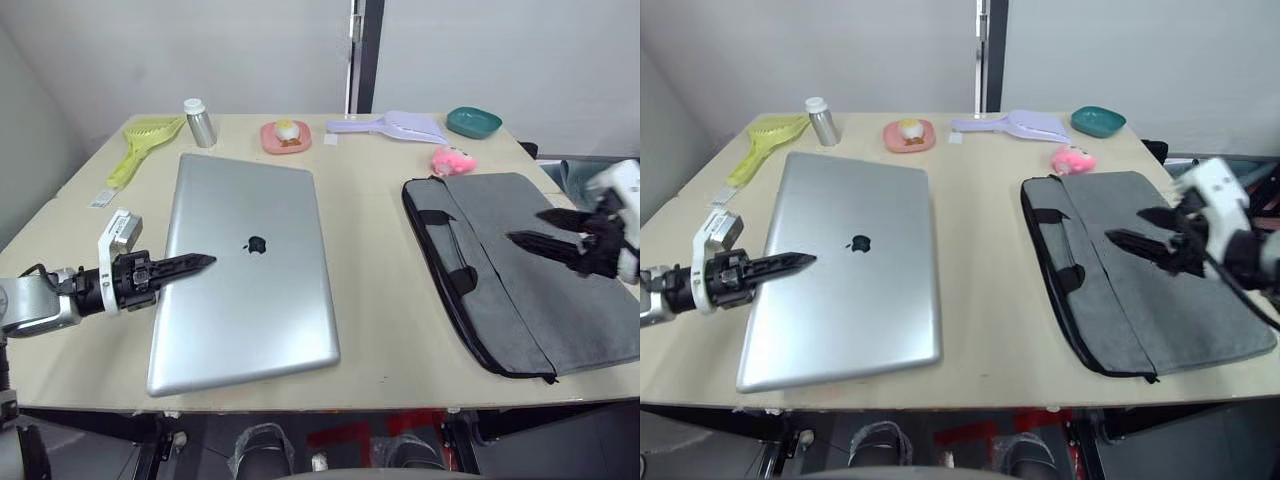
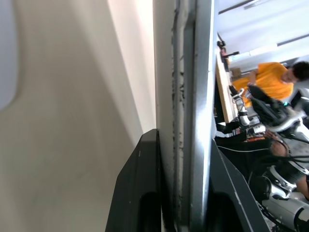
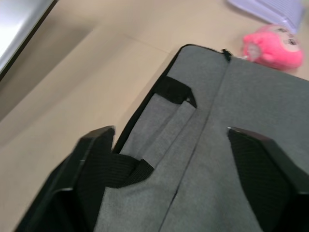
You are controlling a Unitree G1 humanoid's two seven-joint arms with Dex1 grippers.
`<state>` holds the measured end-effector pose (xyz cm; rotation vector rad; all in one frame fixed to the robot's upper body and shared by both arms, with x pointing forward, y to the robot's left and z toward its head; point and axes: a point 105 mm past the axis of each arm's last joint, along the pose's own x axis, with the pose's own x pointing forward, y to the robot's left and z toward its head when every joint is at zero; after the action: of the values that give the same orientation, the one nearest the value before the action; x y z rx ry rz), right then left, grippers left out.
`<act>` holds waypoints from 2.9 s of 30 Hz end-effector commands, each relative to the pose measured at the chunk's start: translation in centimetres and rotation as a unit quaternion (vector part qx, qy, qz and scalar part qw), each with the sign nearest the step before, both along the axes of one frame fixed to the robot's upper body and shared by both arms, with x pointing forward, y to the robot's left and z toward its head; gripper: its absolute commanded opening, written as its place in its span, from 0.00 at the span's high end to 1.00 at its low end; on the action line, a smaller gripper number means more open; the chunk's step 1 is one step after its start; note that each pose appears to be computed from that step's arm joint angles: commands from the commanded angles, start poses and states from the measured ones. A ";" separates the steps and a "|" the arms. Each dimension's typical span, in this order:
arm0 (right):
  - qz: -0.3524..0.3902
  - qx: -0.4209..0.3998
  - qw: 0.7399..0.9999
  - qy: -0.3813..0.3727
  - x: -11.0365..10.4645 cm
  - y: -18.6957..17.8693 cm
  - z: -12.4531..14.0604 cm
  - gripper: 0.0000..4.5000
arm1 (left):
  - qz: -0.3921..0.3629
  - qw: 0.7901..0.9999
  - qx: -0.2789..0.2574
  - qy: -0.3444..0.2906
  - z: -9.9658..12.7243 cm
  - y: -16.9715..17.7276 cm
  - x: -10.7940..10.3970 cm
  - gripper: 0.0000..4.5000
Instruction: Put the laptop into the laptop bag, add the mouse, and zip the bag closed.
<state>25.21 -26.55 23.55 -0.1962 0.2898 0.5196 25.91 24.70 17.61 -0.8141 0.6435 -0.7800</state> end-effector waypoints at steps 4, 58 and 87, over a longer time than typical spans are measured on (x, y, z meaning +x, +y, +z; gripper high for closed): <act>0.000 -0.017 0.999 0.029 0.3 0.9 -1.8 0.01 | -0.023 0.998 -0.043 -0.046 2.6 -0.8 0.4 0.93; 0.021 0.084 0.995 -0.057 7.4 7.6 3.0 0.99 | -0.070 0.984 -0.160 -0.033 0.7 -8.4 4.7 0.93; 0.116 0.096 0.986 -0.068 5.6 13.5 3.1 0.99 | -0.089 0.965 -0.233 0.086 -1.7 -15.2 6.2 0.93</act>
<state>31.59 -13.97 24.70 -0.0445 0.1650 0.7306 31.69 9.55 12.99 -1.2475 0.8130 -0.9546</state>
